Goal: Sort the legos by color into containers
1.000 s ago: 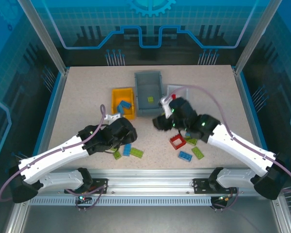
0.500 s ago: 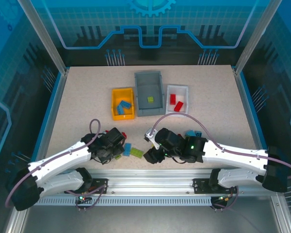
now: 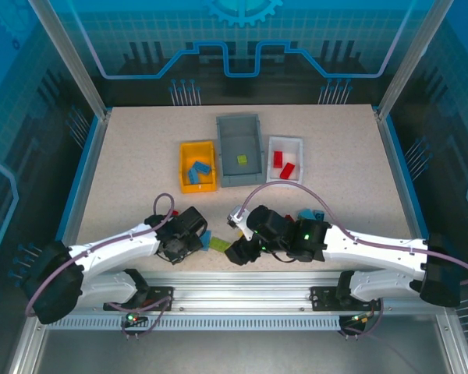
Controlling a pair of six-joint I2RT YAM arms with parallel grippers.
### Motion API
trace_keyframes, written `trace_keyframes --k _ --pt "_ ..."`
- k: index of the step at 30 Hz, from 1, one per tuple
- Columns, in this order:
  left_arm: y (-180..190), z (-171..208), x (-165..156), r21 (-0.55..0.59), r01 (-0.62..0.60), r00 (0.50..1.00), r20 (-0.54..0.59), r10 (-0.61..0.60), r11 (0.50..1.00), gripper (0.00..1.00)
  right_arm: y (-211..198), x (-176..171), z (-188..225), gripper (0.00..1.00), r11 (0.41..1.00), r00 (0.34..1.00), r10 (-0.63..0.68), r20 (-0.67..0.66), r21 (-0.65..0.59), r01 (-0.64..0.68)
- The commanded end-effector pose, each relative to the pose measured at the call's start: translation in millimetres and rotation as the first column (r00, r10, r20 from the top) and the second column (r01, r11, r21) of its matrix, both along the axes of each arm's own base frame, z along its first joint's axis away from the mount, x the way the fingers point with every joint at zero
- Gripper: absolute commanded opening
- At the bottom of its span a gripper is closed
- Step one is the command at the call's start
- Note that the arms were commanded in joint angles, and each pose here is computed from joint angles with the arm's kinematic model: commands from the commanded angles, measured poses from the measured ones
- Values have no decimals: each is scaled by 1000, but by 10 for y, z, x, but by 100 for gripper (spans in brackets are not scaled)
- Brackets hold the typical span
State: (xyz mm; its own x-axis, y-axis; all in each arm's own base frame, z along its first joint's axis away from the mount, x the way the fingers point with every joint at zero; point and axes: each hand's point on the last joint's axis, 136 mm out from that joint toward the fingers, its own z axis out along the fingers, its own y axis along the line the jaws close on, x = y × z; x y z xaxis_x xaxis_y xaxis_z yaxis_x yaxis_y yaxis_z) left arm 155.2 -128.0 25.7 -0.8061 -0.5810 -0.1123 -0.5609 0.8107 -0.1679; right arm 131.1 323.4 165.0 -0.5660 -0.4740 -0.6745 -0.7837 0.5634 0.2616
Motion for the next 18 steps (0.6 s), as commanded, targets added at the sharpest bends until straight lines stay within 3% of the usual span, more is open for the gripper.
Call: trace_keyframes --k 1,6,11,14,18 --pt "49 -82 -4 26 8 1000 -8 -8 1000 51 46 -25 112 65 999 1000 1 5 39 -2" --pt "82 -9 19 41 9 1000 12 -9 999 36 22 21 149 64 999 999 -29 19 45 28" --pt "-1 513 206 36 79 987 135 -83 996 28 -134 212 453 63 976 983 -164 77 155 151" --pt "-288 965 470 6 197 955 225 -193 980 28 -382 449 785 64 910 935 -331 129 307 280" --pt "-703 1380 947 64 334 897 285 -338 940 29 -787 802 1128 65 790 836 -527 155 453 413"
